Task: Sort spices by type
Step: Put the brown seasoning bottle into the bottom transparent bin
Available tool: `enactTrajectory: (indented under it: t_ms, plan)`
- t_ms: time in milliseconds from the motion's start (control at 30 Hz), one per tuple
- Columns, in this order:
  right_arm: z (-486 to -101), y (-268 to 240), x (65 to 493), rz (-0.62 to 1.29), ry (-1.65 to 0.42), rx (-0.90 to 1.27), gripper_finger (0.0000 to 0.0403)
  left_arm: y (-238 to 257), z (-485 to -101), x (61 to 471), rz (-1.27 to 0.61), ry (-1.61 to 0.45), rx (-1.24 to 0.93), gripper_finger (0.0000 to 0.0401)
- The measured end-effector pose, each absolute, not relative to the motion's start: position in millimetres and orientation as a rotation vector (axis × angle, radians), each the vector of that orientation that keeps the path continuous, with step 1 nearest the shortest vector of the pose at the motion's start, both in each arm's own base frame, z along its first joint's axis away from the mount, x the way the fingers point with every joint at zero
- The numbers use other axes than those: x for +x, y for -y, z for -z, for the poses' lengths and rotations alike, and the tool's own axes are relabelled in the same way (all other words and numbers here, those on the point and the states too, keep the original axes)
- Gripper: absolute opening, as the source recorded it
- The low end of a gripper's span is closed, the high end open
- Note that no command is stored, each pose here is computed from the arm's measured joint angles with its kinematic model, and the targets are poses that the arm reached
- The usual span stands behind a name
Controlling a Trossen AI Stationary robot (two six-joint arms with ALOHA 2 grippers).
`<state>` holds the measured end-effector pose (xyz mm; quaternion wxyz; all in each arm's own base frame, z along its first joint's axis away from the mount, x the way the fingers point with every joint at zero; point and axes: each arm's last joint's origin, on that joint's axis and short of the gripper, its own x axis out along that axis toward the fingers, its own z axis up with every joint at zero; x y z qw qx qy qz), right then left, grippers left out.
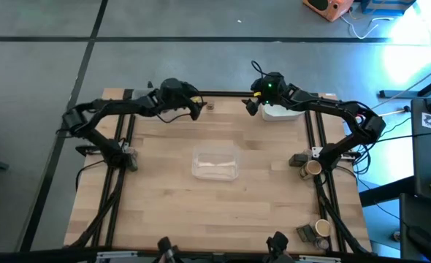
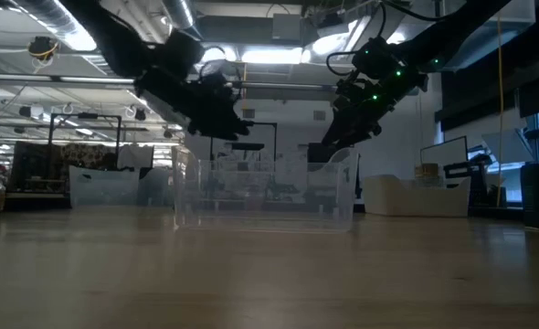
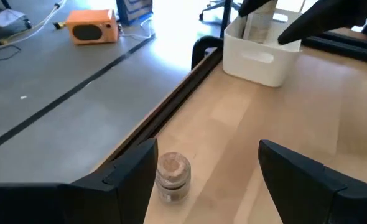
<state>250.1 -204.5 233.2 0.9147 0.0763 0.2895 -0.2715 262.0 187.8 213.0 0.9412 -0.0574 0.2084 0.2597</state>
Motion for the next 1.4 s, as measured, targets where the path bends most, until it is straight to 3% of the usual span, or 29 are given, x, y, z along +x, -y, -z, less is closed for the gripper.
enactTrajectory:
  t_ms: [500, 1400]
  plan:
    - [-233.2, 204.5, 250.0, 0.558, -0.597, 0.154, 0.0351, -227.5, -182.2, 310.0, -0.490, -0.648, -0.106, 0.0262]
    - [-214.9, 211.2, 258.2, 0.553, -0.626, 0.162, 0.0351, -250.4, -134.0, 314.0, -0.482, -0.712, -0.093, 0.0260]
